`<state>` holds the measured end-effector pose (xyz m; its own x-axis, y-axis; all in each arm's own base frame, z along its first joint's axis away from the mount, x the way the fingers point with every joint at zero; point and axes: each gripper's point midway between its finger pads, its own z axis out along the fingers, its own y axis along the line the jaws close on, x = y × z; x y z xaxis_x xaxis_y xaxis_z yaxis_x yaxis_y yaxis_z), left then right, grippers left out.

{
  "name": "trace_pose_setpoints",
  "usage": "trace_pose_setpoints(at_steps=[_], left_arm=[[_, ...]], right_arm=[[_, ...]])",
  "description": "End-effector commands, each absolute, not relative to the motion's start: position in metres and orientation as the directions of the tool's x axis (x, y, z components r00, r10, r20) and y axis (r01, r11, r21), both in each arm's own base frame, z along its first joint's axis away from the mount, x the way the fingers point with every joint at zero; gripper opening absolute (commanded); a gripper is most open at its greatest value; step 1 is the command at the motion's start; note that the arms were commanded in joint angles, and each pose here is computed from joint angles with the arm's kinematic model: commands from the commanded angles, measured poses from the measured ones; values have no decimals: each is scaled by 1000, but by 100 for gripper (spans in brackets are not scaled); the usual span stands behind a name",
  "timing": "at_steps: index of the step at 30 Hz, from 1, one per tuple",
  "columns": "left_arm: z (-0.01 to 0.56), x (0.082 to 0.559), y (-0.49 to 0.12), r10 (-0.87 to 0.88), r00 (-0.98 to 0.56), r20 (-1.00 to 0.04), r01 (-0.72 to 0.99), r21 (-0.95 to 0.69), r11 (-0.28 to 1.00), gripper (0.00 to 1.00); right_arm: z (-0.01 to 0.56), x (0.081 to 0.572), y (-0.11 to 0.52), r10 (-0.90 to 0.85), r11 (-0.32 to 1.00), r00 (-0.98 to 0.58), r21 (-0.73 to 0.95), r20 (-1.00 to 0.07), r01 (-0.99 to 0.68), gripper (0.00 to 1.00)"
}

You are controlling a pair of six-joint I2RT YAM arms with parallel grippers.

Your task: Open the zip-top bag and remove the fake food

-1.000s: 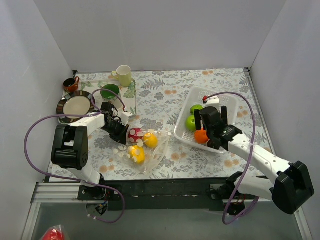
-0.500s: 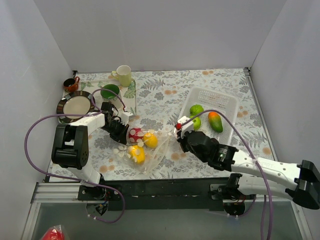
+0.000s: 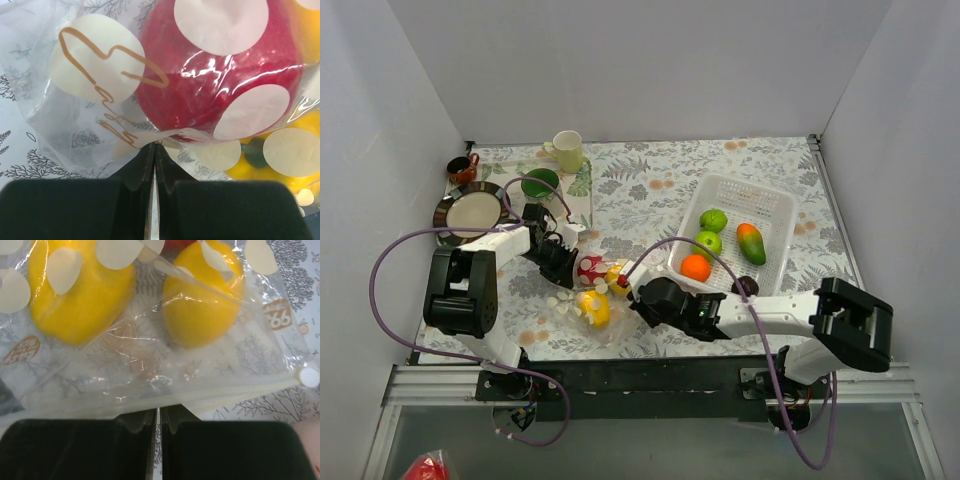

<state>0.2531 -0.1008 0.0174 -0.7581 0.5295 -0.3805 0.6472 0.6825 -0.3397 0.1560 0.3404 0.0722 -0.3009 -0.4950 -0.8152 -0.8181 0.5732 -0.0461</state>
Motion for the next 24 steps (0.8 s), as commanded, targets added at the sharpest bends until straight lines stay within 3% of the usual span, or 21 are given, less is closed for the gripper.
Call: trace_pose_setpoints(at_steps=[1, 3, 4, 6, 8, 9, 10, 24], left_arm=[[13, 260, -92, 563, -738, -372, 668, -279, 690, 0], [13, 260, -92, 564, -737, -373, 669, -279, 689, 0], [14, 259, -92, 566, -735, -374, 671, -277, 688, 0], [13, 258, -91, 571, -731, -373, 675, -274, 685, 0], [13, 258, -91, 572, -730, -374, 676, -274, 684, 0], [13, 257, -91, 572, -730, -374, 676, -275, 683, 0], [13, 257, -92, 572, -729, -374, 677, -276, 682, 0], [15, 254, -92, 592, -715, -373, 695, -283, 661, 0]], right_arm=[[86, 170, 381, -429, 568, -271, -25, -862, -823, 13], [93, 181, 387, -400, 593, -258, -34, -879, -804, 21], [93, 185, 388, -390, 610, -255, -41, -885, -792, 33], [100, 198, 388, -351, 653, -225, -65, -909, -755, 44], [99, 207, 384, -343, 689, -214, -90, -915, -719, 63], [101, 214, 381, -341, 716, -210, -109, -916, -689, 77], [96, 217, 381, -354, 723, -215, -121, -910, -680, 98], [82, 236, 420, -339, 672, -231, -63, -912, -738, 98]])
